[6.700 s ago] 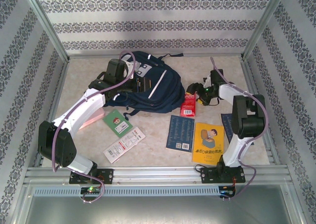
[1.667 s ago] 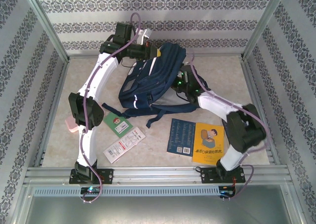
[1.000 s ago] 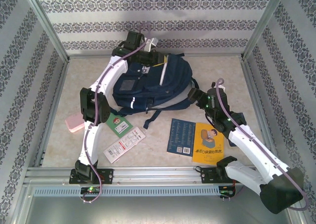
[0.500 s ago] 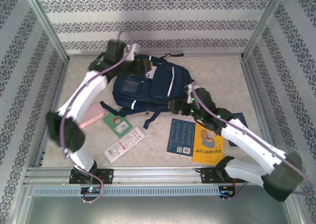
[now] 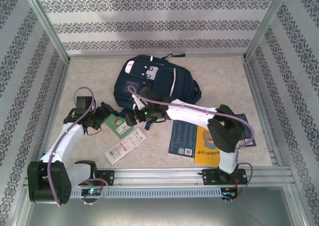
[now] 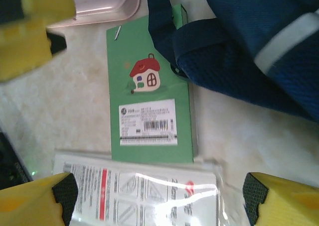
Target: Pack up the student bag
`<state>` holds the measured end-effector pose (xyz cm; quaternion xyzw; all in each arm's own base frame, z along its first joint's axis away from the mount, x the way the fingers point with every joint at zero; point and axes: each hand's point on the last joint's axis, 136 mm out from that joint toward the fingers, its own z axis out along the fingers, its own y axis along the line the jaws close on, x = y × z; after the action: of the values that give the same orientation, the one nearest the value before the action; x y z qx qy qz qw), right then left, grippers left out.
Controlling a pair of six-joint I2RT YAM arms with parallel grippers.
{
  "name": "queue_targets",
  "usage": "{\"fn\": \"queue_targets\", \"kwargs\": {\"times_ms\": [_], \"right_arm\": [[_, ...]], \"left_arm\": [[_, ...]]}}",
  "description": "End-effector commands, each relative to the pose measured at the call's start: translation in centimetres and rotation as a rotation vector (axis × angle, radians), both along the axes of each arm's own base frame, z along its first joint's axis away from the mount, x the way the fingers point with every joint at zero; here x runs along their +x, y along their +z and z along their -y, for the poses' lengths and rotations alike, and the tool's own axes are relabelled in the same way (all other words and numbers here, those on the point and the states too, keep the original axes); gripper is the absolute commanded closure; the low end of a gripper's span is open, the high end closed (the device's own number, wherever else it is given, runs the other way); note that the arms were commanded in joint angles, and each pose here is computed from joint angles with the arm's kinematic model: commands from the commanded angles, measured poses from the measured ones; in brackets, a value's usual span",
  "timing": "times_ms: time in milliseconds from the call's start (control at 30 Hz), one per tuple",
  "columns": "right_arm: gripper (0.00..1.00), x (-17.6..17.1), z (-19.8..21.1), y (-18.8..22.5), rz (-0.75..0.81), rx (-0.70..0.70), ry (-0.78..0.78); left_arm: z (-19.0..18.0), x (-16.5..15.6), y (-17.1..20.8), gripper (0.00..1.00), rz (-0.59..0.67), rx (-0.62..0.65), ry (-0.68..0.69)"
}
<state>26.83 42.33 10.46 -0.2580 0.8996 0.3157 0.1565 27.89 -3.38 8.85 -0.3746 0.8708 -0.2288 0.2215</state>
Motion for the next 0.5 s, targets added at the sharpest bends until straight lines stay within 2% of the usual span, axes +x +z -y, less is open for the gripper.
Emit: {"fn": "queue_targets", "kwargs": {"times_ms": [0,167,467], "right_arm": [[0.13,0.3,-2.3,-0.7,-0.069,0.034,0.022],[0.14,1.0,-3.6,-3.7,-0.132,0.001,0.026],[0.15,0.6,-4.6,-6.1,-0.219,0.001,0.032]], "left_arm": [[-0.7,1.4,0.0,0.26,0.084,-0.054,0.126],[-0.7,0.4,-3.3,0.29,0.049,-0.099,0.183],[0.4,0.1,-6.2,0.38,0.018,-0.165,0.167]]}}
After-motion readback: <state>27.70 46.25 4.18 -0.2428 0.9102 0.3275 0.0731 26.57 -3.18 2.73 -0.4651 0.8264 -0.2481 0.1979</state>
